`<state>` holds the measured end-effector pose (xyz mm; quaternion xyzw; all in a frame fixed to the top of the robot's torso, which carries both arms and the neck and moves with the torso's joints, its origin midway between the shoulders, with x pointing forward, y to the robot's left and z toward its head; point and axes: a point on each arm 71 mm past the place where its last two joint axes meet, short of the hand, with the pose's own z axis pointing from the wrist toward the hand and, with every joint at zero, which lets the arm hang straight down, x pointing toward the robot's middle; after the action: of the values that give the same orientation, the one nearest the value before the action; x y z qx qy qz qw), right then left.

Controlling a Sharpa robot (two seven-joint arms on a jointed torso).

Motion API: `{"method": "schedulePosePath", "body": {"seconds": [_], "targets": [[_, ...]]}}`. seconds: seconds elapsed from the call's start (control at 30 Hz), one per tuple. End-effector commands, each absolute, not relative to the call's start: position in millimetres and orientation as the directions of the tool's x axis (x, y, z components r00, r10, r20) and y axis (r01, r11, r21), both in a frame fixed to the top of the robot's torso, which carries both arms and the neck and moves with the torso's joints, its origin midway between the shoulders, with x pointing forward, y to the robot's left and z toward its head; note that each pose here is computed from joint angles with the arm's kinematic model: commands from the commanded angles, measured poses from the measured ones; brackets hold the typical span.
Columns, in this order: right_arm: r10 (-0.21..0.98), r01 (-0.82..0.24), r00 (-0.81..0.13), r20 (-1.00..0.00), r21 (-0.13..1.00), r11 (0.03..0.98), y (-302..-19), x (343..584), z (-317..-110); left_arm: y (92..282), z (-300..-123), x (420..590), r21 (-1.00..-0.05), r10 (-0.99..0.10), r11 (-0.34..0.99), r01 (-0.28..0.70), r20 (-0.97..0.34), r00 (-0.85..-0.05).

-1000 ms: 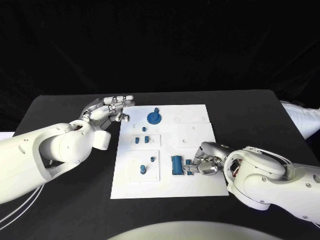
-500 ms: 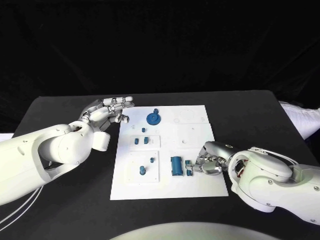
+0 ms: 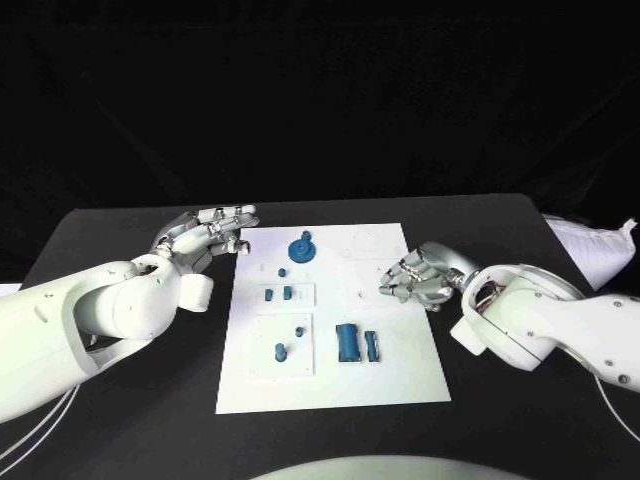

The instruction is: Assemble the parts on the task board

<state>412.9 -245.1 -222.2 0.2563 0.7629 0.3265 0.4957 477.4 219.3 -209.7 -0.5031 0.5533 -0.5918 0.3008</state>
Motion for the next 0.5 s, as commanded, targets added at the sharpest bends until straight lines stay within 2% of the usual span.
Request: {"method": "schedulePosePath", "body": {"seconds": [0.03,0.23,0.37,0.5], "targets": [[0.911,0.055,-0.322,-0.258,0.955,0.290,-248,431,-214,220.3,-210.1,483.1,-0.958,-0.916,-0.228,-0.173,0.271,-0.296],[0.960,0.041,-0.260,-0.102,0.992,0.116,-255,470,-222,225.1,-217.1,498.9,-0.960,-0.933,-0.235,-0.152,0.267,-0.242],[0.974,0.026,-0.220,-0.044,0.998,0.051,-255,494,-230,228.3,-221.6,510.0,-0.964,-0.945,-0.228,-0.136,0.253,-0.206],[0.979,0.017,-0.205,-0.024,0.999,0.028,-254,507,-235,227.5,-224.3,517.1,-0.966,-0.951,-0.223,-0.127,0.245,-0.188]]}}
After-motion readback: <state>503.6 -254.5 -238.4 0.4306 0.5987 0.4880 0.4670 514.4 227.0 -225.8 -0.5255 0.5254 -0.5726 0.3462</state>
